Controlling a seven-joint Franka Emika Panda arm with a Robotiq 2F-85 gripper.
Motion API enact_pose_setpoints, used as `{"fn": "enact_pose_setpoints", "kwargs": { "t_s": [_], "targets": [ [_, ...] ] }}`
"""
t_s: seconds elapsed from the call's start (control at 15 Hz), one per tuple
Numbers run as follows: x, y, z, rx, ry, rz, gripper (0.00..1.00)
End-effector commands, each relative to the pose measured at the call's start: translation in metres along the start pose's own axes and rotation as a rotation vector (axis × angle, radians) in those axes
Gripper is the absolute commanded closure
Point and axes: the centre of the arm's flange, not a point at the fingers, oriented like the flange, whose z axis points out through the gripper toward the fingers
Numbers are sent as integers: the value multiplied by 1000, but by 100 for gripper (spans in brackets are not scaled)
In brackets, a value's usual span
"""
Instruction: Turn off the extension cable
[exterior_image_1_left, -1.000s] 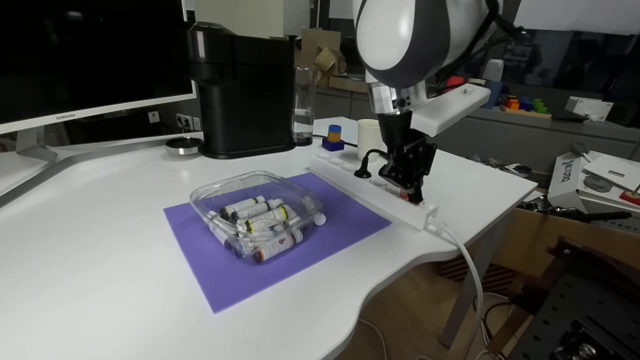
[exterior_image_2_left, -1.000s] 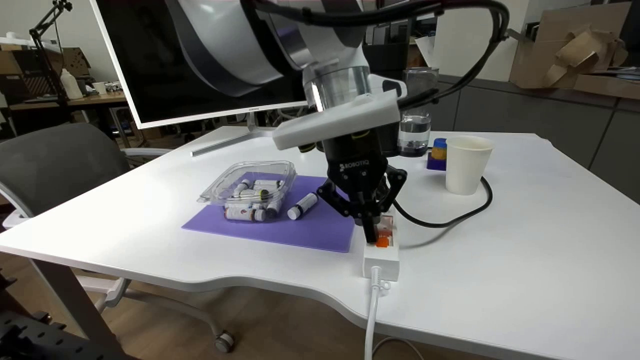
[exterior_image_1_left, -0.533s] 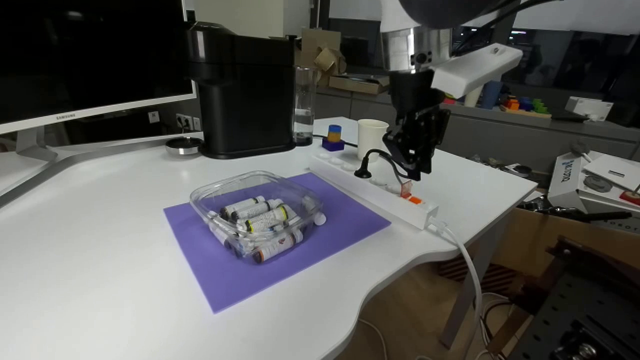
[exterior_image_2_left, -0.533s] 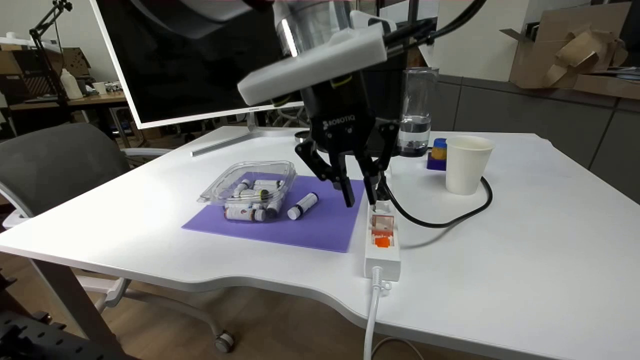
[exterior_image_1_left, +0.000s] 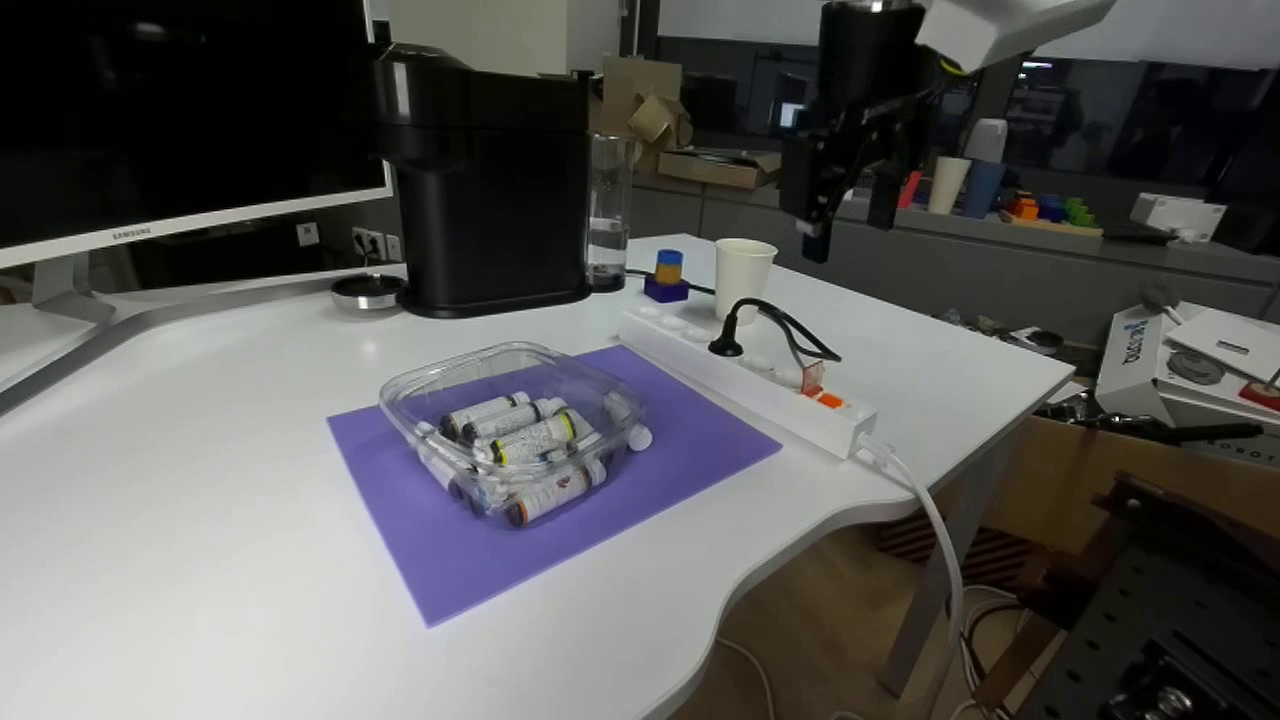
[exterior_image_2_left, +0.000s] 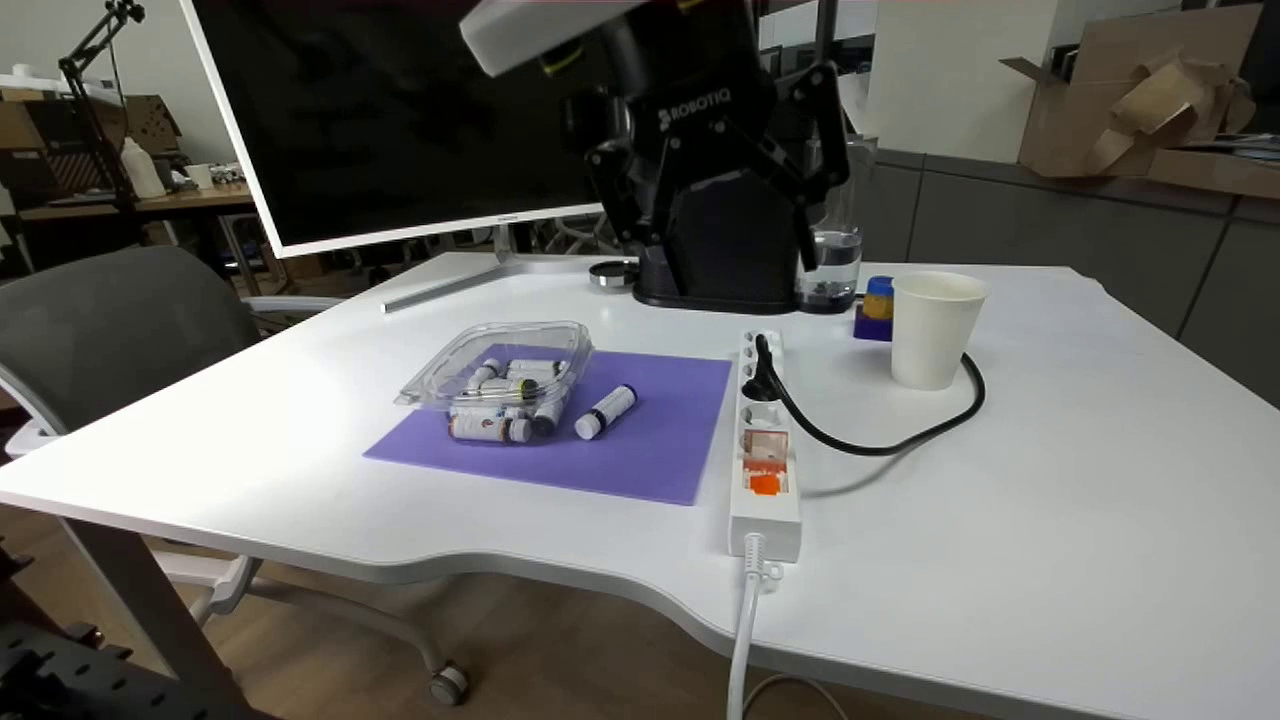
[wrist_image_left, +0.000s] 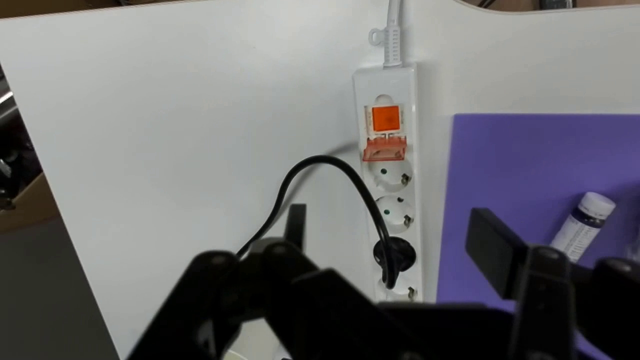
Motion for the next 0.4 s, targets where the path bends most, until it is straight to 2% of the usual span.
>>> {"fn": "enact_pose_setpoints", "kwargs": {
  "t_s": [0.0, 0.33],
  "targets": [
    [-13, 7, -29, 64, 1, 92, 0],
    [-22, 20, -45, 153, -56, 217, 0]
  ]
}}
